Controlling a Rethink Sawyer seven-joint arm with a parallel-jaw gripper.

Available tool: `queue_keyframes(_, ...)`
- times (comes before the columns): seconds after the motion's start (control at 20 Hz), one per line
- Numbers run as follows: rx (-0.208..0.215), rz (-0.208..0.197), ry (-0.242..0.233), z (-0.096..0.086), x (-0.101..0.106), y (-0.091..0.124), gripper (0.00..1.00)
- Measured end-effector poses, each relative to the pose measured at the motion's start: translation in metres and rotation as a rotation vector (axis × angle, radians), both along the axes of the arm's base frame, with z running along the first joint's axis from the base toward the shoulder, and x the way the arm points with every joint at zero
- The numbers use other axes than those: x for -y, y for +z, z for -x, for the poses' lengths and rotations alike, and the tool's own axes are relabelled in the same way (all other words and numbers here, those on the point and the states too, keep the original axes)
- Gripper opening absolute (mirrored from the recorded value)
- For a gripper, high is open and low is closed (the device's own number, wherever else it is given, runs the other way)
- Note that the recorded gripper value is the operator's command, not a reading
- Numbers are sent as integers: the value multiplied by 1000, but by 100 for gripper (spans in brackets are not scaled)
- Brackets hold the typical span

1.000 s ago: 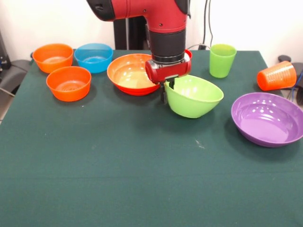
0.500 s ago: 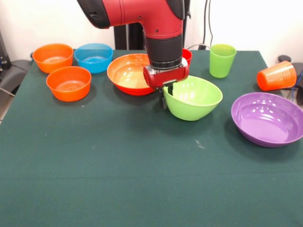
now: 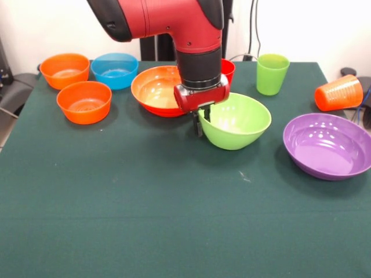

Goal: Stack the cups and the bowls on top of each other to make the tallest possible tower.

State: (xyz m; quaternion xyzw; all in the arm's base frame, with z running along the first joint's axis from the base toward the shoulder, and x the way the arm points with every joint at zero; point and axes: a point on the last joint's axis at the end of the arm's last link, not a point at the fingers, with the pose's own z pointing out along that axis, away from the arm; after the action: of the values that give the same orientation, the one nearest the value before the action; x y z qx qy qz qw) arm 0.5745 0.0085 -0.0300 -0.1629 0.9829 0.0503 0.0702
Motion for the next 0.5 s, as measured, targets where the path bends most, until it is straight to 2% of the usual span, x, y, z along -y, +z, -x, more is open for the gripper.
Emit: queue_keyframes(0.5, 8, -25, 3, -10, 0, -6, 0)
